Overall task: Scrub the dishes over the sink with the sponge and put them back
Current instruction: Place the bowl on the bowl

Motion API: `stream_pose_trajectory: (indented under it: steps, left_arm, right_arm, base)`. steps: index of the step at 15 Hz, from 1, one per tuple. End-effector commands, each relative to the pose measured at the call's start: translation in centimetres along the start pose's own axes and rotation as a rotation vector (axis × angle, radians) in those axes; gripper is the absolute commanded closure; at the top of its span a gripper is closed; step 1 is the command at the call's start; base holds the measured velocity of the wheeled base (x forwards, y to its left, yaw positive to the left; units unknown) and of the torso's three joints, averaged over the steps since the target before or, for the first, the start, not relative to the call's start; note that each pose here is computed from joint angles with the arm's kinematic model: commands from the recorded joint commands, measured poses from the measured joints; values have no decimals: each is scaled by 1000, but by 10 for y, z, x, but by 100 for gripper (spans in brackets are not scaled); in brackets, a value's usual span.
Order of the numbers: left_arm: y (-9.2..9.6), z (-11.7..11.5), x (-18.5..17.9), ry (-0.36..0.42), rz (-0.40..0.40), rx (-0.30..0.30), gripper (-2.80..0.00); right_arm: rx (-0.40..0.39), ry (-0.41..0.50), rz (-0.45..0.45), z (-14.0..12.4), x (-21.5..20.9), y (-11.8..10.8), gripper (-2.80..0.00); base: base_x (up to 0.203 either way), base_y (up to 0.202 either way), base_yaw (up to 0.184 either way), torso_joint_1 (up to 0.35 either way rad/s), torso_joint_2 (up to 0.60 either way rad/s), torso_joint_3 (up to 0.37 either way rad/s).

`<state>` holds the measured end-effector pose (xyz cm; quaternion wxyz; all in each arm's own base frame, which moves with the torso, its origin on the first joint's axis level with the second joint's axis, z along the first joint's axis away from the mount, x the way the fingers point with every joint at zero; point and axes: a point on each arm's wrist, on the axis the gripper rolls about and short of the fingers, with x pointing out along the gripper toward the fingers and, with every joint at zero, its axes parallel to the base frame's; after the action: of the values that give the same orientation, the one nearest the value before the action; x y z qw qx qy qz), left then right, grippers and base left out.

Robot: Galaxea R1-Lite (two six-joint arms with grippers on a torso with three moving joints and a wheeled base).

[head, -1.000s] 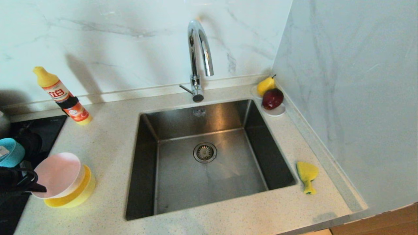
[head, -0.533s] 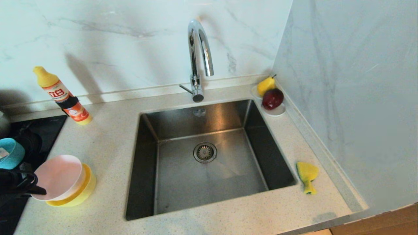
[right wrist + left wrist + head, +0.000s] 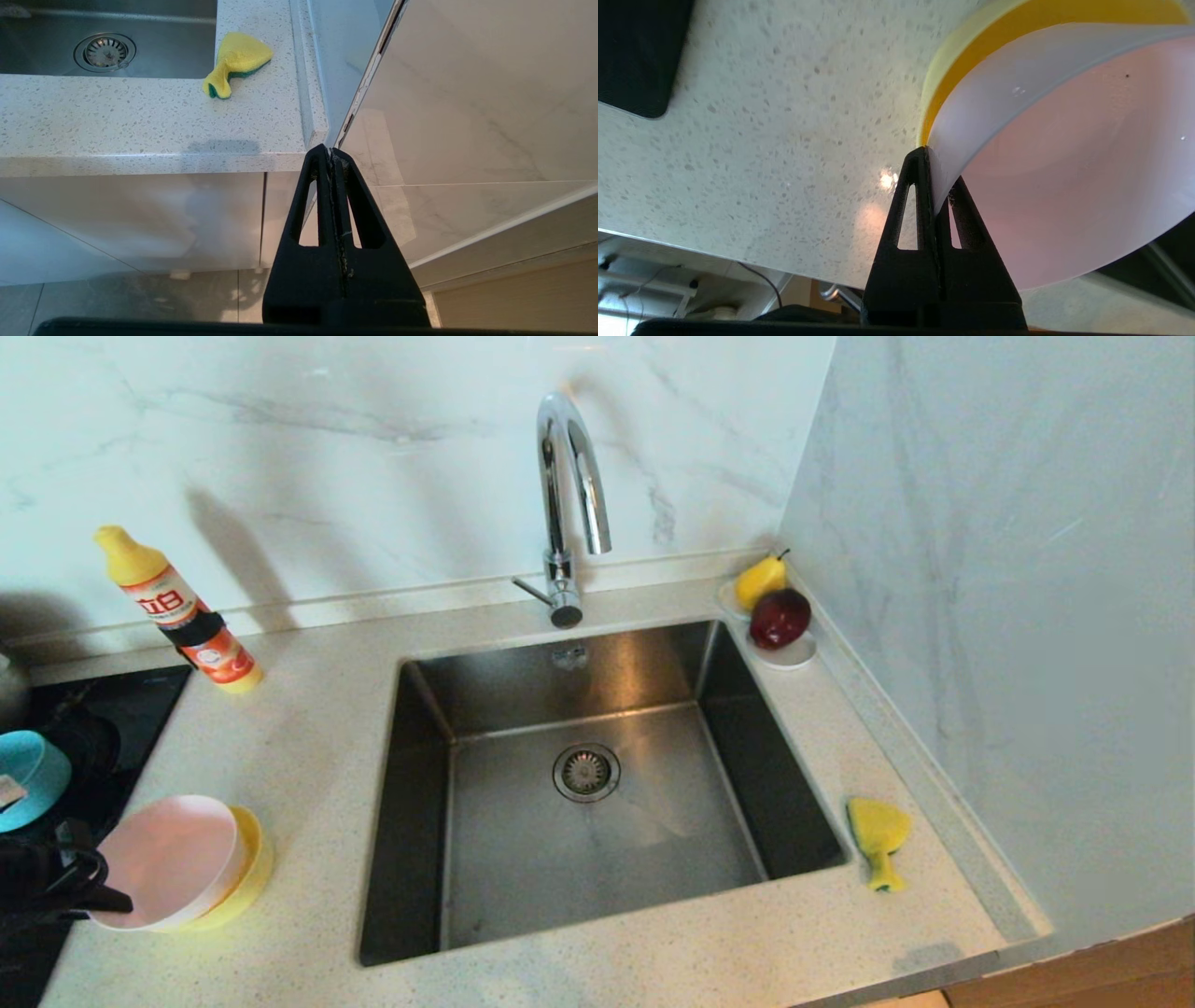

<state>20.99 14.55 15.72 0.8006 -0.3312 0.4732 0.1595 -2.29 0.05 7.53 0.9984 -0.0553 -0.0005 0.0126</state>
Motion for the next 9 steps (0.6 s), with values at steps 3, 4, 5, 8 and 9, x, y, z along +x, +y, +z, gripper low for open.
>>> stream_pose_trajectory:
  steps: [3, 4, 5, 8, 9]
  left_arm:
    - [3, -4, 6, 30, 6, -12, 0]
    - [3, -3, 6, 30, 6, -11, 0]
    - [3, -1, 6, 26, 10, -10, 0]
    - [6, 5, 15, -4, 47, -3, 0]
    - [7, 5, 17, -6, 50, -4, 0]
  right_arm:
    - [-1, -1, 1, 0, 0, 0, 0]
    - [0, -1, 1, 0, 0, 0, 0]
    - [0, -1, 1, 0, 0, 0, 0]
    - [-1, -1, 1, 0, 0, 0, 0]
    - [0, -1, 1, 0, 0, 0, 0]
  base:
    - [0, 0, 0, 0, 0, 0]
    - [0, 0, 0, 0, 0, 0]
    - [0, 0, 0, 0, 0, 0]
    - [0, 0, 0, 0, 0, 0]
    - [0, 0, 0, 0, 0, 0]
